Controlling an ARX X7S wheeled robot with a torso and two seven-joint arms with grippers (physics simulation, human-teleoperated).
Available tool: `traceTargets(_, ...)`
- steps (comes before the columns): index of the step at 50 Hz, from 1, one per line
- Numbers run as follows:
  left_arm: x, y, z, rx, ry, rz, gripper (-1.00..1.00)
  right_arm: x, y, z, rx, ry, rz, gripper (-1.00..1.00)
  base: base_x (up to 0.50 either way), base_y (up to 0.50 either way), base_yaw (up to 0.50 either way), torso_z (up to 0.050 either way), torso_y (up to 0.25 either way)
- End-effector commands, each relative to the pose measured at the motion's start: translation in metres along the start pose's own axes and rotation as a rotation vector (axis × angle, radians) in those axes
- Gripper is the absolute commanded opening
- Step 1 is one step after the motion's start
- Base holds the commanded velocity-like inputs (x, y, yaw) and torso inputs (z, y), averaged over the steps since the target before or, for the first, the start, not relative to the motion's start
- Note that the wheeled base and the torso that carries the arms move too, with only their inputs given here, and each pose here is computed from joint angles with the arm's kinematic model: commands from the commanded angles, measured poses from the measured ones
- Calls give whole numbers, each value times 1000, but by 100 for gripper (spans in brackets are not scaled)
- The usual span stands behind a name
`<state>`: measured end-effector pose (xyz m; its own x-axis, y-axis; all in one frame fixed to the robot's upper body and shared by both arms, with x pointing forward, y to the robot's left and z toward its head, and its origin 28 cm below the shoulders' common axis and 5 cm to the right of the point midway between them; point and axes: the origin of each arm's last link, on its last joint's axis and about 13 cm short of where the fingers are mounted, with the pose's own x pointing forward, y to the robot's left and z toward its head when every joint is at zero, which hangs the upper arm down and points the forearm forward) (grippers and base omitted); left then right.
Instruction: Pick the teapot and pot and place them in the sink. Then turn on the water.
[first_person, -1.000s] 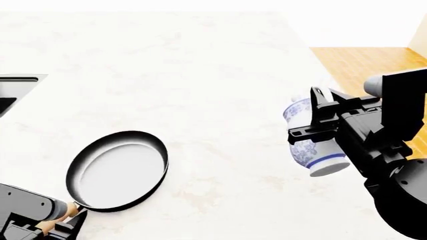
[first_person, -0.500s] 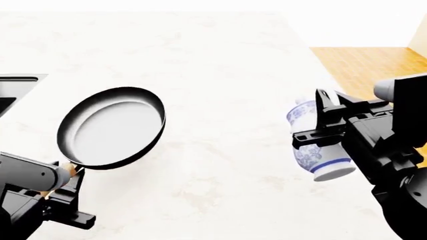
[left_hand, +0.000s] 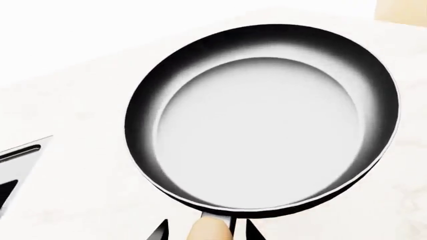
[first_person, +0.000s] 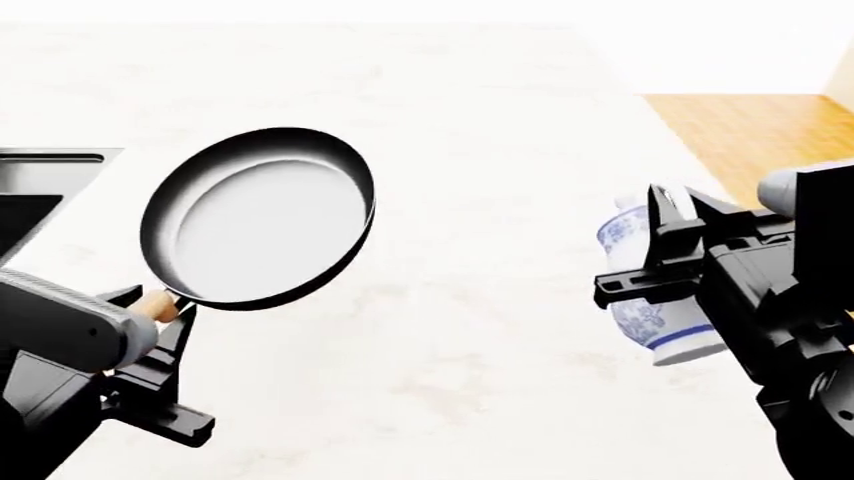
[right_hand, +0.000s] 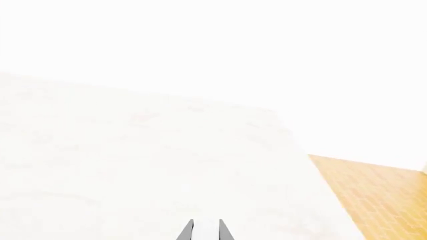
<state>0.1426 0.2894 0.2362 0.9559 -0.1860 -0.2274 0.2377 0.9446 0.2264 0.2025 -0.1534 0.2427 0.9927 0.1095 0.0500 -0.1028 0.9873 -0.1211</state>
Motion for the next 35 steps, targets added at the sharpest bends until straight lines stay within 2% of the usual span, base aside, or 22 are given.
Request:
traceTargets(1, 0, 11, 14, 54, -122, -36, -100, -3, 2, 4, -17, -34, -4, -100, 0, 500, 0, 0, 10)
traceTargets(18, 0, 8, 13, 51, -127, -77, -100, -3, 1, 1, -11, -32, -9, -100, 0, 500, 0, 2, 3)
traceTargets(35, -5, 16, 12, 56, -85, -74, -100, -2, 0, 3, -8, -32, -20, -100, 0, 500, 0, 1, 4)
